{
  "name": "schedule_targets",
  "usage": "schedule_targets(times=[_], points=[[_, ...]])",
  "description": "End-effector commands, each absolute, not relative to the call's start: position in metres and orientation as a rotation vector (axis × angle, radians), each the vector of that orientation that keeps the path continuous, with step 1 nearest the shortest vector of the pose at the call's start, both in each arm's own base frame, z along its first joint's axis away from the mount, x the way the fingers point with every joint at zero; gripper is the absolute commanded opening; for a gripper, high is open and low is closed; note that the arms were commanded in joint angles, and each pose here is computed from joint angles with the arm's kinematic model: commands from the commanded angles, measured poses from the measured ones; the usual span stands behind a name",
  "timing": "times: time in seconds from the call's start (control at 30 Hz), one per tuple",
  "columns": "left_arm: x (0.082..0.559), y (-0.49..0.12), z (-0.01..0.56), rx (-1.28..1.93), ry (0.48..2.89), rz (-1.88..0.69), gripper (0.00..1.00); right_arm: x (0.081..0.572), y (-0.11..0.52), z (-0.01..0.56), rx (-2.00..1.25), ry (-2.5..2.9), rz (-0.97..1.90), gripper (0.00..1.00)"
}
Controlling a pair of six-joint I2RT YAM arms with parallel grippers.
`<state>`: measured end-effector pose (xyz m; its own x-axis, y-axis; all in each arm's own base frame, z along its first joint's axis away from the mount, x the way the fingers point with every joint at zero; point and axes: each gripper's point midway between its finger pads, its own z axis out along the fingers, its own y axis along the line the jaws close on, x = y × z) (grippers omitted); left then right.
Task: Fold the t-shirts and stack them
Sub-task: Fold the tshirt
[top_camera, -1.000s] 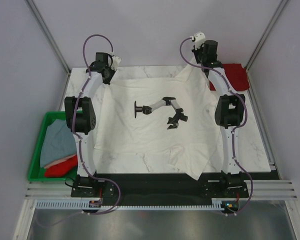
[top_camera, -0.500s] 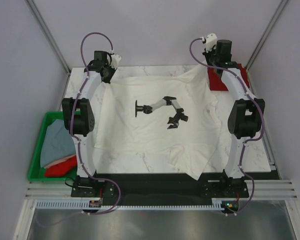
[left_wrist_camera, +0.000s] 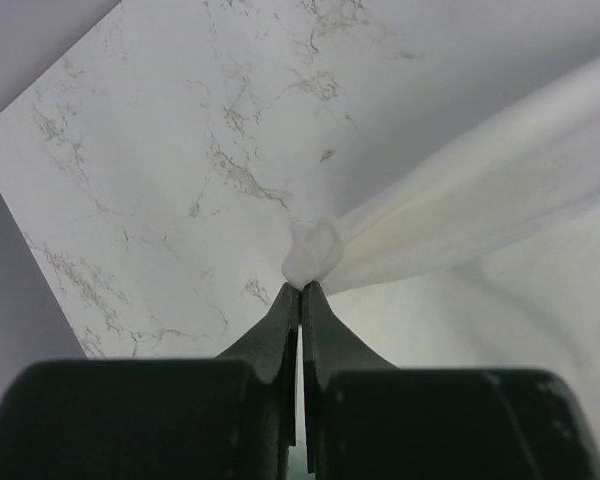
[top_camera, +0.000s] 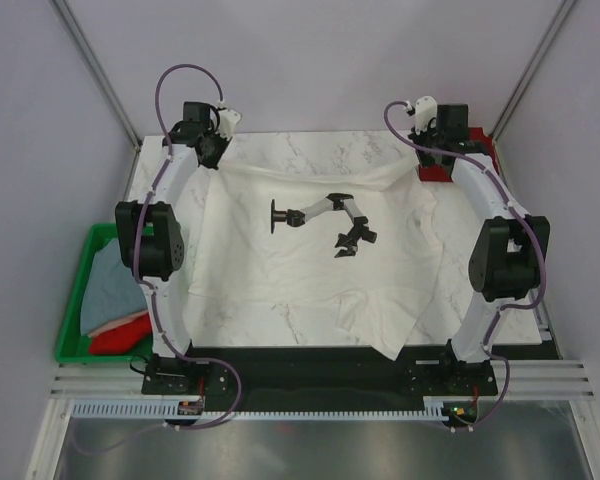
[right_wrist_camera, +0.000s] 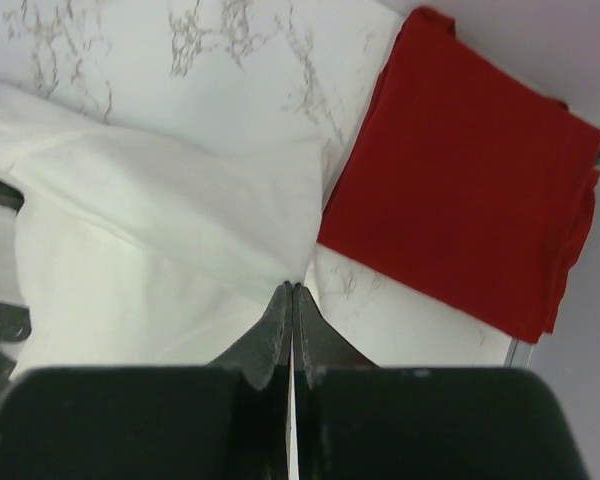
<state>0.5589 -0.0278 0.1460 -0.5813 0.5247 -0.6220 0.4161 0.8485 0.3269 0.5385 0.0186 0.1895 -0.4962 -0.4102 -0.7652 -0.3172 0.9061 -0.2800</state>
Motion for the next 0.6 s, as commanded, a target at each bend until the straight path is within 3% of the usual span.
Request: schedule_targets(times=[0.0, 0.57], points=[[0.552, -0.025, 0.179, 0.659, 2.209, 0.179, 0.02, 0.515, 0.024, 0.226, -0.484, 2.091, -0.087, 0.00], [0.532, -0.019, 0.183, 0.639, 2.221, 0.158, 0.02, 0.435, 0.034, 0.223, -0.448, 2.204, 0.025, 0.00]])
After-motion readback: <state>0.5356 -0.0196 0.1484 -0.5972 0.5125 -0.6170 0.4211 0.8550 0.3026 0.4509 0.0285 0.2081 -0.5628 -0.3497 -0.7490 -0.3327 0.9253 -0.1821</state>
